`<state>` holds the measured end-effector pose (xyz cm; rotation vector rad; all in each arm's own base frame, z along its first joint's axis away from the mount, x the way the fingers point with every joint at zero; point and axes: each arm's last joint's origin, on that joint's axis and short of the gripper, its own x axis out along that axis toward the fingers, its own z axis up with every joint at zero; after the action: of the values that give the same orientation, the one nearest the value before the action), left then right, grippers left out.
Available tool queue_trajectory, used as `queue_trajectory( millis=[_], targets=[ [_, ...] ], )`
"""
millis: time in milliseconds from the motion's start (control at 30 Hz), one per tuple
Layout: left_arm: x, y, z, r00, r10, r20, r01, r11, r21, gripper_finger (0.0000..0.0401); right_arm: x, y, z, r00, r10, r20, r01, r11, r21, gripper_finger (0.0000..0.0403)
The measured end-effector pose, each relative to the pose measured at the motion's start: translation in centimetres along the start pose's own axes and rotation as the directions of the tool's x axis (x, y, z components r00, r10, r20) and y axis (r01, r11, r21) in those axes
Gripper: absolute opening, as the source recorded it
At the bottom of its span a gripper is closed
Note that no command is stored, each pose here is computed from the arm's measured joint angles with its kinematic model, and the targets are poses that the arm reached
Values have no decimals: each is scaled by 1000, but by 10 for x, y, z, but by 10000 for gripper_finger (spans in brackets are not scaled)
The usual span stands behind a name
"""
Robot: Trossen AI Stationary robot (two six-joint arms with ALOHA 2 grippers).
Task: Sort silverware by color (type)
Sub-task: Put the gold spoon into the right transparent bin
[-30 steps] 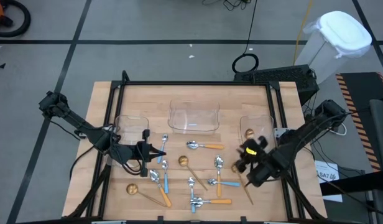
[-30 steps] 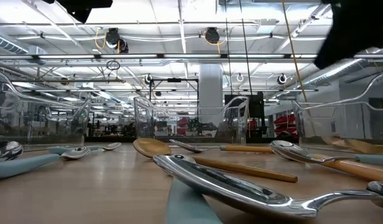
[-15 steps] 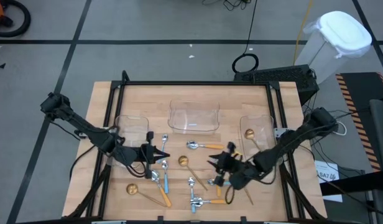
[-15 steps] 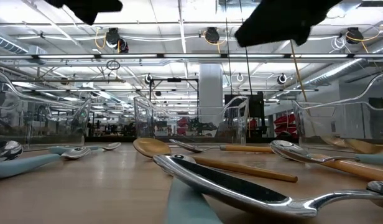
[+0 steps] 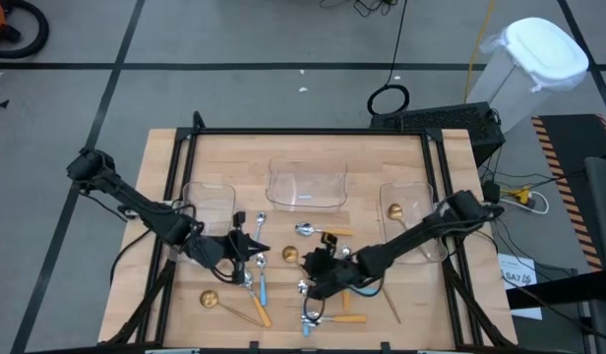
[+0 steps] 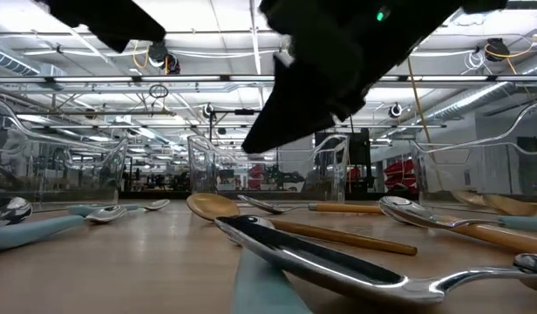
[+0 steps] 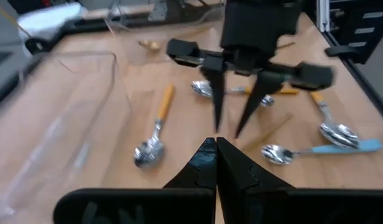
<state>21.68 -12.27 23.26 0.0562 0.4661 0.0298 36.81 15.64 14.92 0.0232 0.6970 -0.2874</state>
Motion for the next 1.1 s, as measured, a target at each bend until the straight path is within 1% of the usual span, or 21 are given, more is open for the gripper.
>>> queue_trajectory(
  millis=[67, 167, 267, 433, 633, 733, 833, 1100],
  targets=[
    [-2, -4, -2, 1000, -14, -7, 14, 999, -29, 1, 7, 2, -3, 1000, -12, -20, 12, 1000, -3, 118],
    [-5, -9, -3, 999, -35, -10, 35, 998, -54, 1, 12, 0, -6, 999, -21, -41, 23, 999, 35, 136],
    [-8, -13, -4, 999, -53, -6, 53, 997, -57, 1, 14, -1, -6, 998, 12, -63, -8, 998, 69, 152],
    [-8, -13, -4, 999, -53, -2, 53, 997, -58, 1, 13, 0, -6, 998, 17, -58, -12, 996, 89, 169],
    [-7, -13, -4, 999, -44, -4, 44, 998, -42, 1, 23, 1, -14, 997, 7, -73, -1, 997, 78, 170],
    [-7, -13, -6, 999, -41, -14, 41, 999, -28, 1, 27, 1, -18, 996, -2, -88, 7, 999, 54, 170],
    [-3, -13, -7, 999, -33, -23, 32, 999, -25, 1, 33, 0, -20, 995, 14, -98, -8, 998, 61, 169],
    [6, -13, -12, 999, -9, -48, 9, 1000, -16, 1, 41, 0, -25, 995, 12, -99, -6, 998, 60, 169]
  ],
)
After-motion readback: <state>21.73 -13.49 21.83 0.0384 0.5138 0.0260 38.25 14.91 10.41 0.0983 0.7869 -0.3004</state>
